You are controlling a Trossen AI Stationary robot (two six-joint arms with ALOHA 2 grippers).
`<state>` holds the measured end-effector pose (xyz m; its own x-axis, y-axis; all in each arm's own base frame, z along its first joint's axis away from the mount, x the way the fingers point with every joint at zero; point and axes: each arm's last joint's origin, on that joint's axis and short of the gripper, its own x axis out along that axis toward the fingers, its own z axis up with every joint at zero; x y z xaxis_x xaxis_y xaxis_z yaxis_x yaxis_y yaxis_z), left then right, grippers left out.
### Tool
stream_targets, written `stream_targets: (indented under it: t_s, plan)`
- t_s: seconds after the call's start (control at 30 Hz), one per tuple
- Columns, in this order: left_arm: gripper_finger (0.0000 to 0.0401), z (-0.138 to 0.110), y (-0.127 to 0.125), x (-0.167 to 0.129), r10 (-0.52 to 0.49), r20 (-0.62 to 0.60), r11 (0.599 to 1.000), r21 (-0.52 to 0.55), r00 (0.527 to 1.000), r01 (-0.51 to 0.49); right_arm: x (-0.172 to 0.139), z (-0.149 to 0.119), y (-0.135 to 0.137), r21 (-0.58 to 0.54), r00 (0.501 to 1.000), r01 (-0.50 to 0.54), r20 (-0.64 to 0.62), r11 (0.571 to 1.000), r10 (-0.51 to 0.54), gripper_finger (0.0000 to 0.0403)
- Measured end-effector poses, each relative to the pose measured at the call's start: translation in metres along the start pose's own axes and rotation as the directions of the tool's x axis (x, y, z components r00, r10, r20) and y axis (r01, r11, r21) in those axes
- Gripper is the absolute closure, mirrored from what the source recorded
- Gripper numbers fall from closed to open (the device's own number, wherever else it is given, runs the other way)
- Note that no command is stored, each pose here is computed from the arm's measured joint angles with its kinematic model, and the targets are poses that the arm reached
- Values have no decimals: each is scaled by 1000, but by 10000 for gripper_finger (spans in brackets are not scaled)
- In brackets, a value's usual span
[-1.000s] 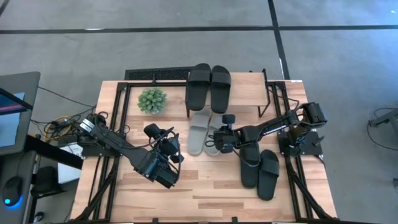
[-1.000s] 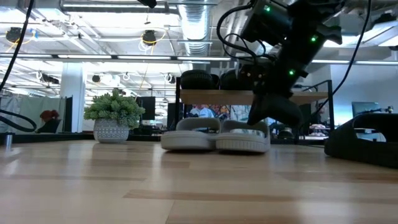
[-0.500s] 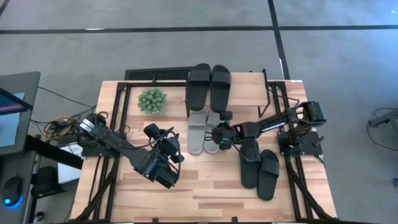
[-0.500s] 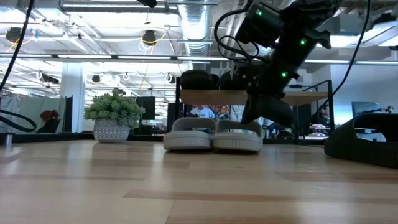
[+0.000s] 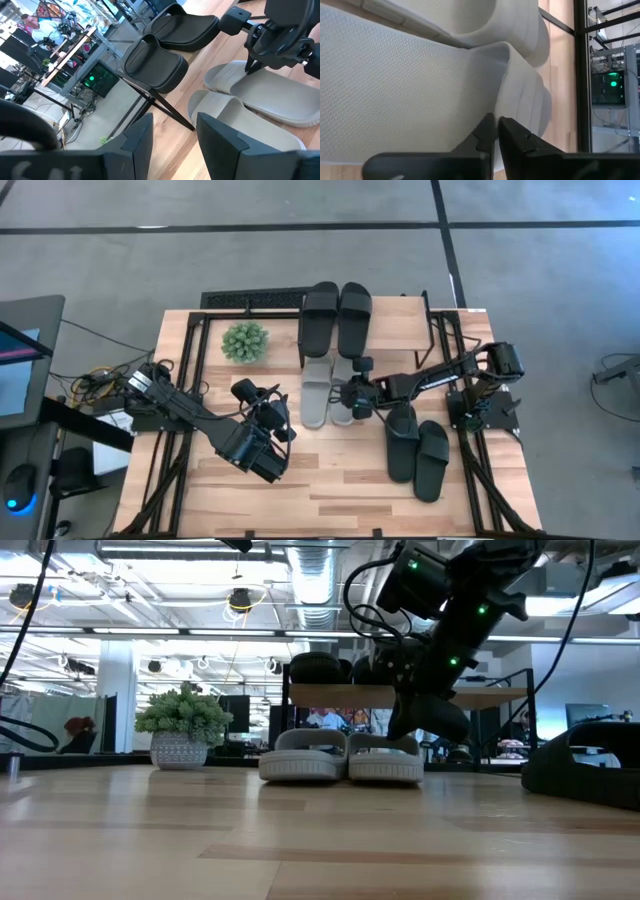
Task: Pick and place slides into the shelf
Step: Put the gray slide under the shelf, then adjust the gray slides under the shelf to align the position
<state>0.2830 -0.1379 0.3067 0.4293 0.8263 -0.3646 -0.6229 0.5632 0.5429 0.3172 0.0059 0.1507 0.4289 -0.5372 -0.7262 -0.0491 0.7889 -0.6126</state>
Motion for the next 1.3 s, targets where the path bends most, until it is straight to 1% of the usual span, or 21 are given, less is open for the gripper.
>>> stream_targets:
  t_s: [0.23,0.4,0.57,0.83,0.9,0.97,1.03,1.13,1.23,1.3]
  plan:
    - [259,0,0,0,0,0,1000,-11,1000,0,-1,0,1,32,1000,-1,2,1000,1,347]
    - [259,0,0,0,0,0,1000,-11,1000,0,-4,2,5,21,1000,-5,12,1000,5,323]
    - [259,0,0,0,0,0,1000,-11,1000,0,-11,4,7,36,999,-9,35,999,8,308]
    - [259,1,-1,0,-1,13,1000,-16,1000,2,-35,1,-6,116,998,-26,56,993,19,292]
    - [259,2,-3,-1,-9,24,1000,10,1000,8,-46,1,-7,140,994,-76,93,987,63,291]
    - [259,0,-9,0,-16,42,999,42,999,14,-58,3,-5,169,980,-155,151,973,130,290]
    - [259,-6,-16,2,-28,45,997,74,999,24,-72,5,-1,188,955,-247,213,951,206,290]
    - [259,-18,-26,4,-44,53,994,101,998,38,-92,7,6,220,915,-352,284,910,286,290]
    - [259,-34,-38,4,-67,62,992,113,996,60,-111,9,16,255,882,-418,346,872,321,290]
    - [259,-42,-43,3,-85,73,992,100,994,77,-120,11,23,280,867,-440,379,853,323,290]
